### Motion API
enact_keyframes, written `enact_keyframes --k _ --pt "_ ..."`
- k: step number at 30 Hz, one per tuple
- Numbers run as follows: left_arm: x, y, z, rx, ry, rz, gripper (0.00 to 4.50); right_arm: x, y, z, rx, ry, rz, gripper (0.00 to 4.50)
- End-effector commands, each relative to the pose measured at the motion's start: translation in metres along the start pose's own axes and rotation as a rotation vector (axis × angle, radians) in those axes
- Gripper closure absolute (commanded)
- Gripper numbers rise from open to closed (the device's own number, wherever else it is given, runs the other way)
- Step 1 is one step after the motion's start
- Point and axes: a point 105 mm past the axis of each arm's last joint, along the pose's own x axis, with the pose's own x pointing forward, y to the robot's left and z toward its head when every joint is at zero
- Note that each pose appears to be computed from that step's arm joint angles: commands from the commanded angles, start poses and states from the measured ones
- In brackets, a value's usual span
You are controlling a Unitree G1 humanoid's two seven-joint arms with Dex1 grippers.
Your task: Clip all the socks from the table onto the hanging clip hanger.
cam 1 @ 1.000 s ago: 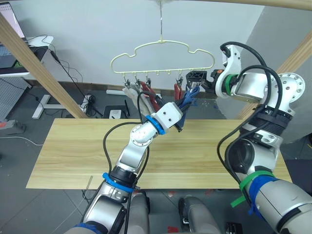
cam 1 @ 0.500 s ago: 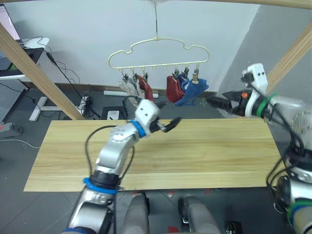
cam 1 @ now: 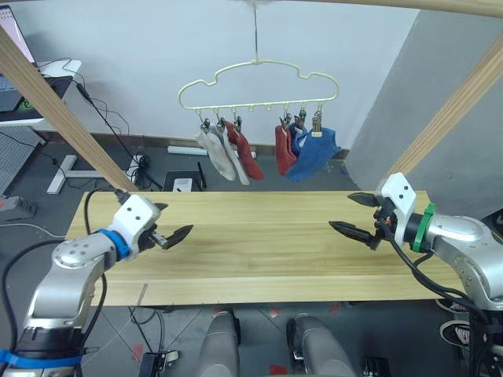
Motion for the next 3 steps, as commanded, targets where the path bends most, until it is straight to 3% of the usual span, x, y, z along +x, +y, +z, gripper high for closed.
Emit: enact_keyframes --k 1,3 --pt "-0.0137 0.0043 0.0053 -0.016 -0.021 0.008 0.03 -0.0095 -0.0105 0.0025 -0.045 -0.003 -0.042 0.0" --pt "-0.0167 0.0027 -0.0012 -0.065 0.002 -0.009 0.03 -0.0109 -0.0129 -0.0019 -0.046 0.01 -0.049 0.0"
